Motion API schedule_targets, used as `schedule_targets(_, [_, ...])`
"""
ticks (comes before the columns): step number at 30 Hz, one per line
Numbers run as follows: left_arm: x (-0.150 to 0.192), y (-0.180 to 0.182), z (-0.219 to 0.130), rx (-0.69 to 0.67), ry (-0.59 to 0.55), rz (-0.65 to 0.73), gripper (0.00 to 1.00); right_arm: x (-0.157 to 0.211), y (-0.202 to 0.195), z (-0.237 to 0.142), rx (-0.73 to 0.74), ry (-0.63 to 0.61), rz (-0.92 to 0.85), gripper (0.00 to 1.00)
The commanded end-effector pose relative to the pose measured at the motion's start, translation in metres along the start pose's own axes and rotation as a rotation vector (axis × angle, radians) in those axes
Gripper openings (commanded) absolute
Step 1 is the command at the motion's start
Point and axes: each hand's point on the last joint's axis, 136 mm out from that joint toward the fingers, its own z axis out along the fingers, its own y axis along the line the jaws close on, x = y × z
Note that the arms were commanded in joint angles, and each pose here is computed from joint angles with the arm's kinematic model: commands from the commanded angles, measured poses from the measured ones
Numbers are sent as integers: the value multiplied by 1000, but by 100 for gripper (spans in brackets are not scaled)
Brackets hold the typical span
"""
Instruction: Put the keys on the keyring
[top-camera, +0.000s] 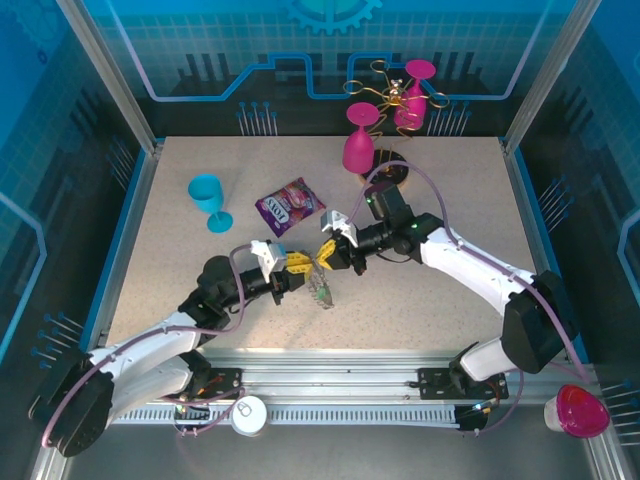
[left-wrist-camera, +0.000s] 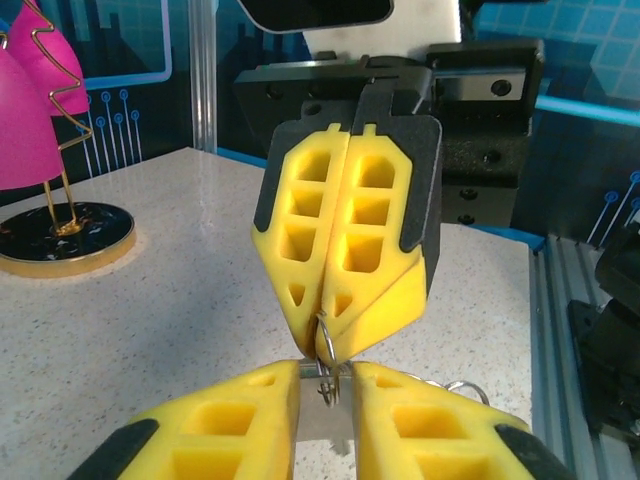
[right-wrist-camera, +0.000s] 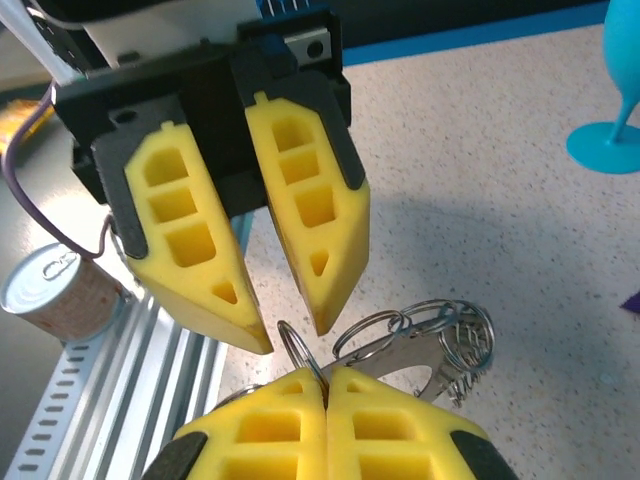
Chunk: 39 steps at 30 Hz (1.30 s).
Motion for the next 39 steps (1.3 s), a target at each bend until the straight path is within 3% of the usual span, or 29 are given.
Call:
schedule_targets(1, [5,4,-1,-27,86,24,23,-2,9,-4,30,84,-64,0])
schedule_targets(4, [8,3,-2,-25,123,29,28,-1,8,-2,49,136,-87,0])
schedule_targets(9, [12,3,1,-17,152,17,27,-7,10,1,83,174,-121,0])
schedule_targets(20, [6,7,8,-17,152,32,10,2,15,15,127,337,-225,0])
schedule_targets(22, [5,6,8,-16,155,41,1,2,18,17,118,340,-236,0])
schedule_targets(26, [1,8,6,-30,140,64,0,-5,22,14,119,294,-228,0])
schedule_targets(27, [-1,7,5,-31,126,69,0,-8,20,10,130,271,-214,7])
schedule_targets(28, [-3,7,4,-33,109,72,0,-10,18,5,143,236,-192,24])
schedule_targets(30, [-6,6,2,-32,81,77,0,-13,11,-7,185,170,-165,35])
schedule_targets(39, [-10,-1,1,2,25,57,0,2,0,-16,279,88,-206,36])
